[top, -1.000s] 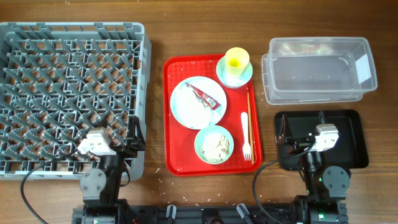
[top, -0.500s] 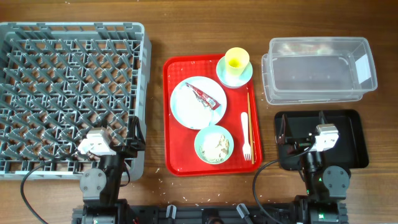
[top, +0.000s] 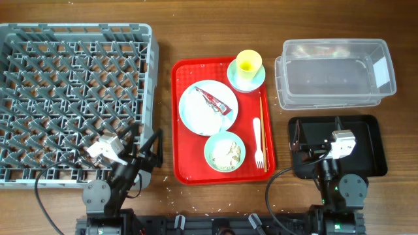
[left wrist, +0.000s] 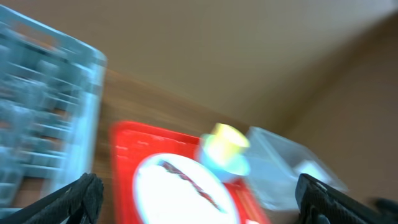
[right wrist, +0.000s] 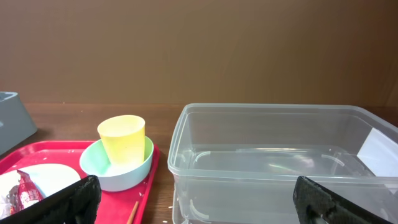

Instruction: Sort waste into correct bins and load items into the dishwasher rack

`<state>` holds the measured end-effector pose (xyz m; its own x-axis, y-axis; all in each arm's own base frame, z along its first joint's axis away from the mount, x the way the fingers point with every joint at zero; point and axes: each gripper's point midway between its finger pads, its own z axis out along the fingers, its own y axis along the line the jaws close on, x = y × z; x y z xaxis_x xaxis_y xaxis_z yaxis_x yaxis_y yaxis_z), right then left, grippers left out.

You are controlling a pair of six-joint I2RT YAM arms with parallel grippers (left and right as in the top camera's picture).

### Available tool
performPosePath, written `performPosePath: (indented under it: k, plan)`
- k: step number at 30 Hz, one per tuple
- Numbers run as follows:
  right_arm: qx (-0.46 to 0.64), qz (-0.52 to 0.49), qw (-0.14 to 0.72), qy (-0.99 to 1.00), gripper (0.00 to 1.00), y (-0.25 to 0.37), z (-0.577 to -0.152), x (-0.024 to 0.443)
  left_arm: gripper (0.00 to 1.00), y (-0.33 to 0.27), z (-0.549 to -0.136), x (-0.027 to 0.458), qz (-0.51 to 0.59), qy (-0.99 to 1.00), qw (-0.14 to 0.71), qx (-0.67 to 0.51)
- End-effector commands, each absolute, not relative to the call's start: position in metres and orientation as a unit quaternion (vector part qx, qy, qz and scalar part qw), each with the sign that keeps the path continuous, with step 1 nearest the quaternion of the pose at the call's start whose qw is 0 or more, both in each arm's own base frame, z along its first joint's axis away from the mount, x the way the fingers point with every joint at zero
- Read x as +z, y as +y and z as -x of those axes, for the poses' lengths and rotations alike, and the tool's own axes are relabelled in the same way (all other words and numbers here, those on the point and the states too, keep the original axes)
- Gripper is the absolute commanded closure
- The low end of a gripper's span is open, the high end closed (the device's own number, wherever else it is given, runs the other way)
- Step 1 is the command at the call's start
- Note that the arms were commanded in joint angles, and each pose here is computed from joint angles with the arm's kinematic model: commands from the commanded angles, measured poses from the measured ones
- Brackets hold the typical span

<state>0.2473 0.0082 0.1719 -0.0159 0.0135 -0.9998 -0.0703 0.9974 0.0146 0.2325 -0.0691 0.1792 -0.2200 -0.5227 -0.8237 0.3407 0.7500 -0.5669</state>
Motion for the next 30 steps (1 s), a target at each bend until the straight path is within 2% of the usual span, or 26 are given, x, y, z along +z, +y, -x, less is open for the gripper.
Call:
performPosePath:
  k: [1,4,8,10,16,17,23,28,30]
  plan:
    - [0.023,0.022,0.701,0.712,0.00,0.007,-0.248,0.171,0.00,-0.095,-0.217,0.199,0.066,0.671,0.571,-0.469]
    - [0.023,0.022,0.701,0.712,0.00,0.007,-0.248,0.171,0.00,-0.101,-0.210,0.219,0.033,0.644,0.590,-0.485]
    - [0.023,0.022,0.701,0.712,0.00,0.007,-0.248,0.171,0.00,-0.100,-0.199,0.262,-0.039,0.607,0.662,-0.437]
    - [0.023,0.022,0.701,0.712,0.00,0.007,-0.248,0.171,0.00,-0.096,-0.202,0.275,-0.043,0.631,0.665,-0.398]
    - [0.023,0.022,0.701,0.712,0.00,0.008,-0.248,0.171,0.00,-0.075,-0.224,0.263,-0.009,0.825,0.502,-0.260]
    - [0.023,0.022,0.701,0.712,0.00,0.007,-0.248,0.172,0.00,-0.076,-0.231,0.271,0.010,0.852,0.451,-0.264]
    - [0.023,0.022,0.701,0.712,0.00,0.008,-0.248,0.171,0.00,-0.107,-0.261,0.291,-0.018,0.850,0.387,-0.357]
    - [0.023,0.023,0.701,0.712,0.01,0.008,-0.248,0.172,0.00,-0.134,-0.282,0.228,-0.022,0.958,0.202,-0.201]
    - [0.023,0.022,0.701,0.712,0.01,0.007,-0.248,0.171,0.00,-0.148,-0.290,0.213,-0.040,0.970,0.181,-0.156]
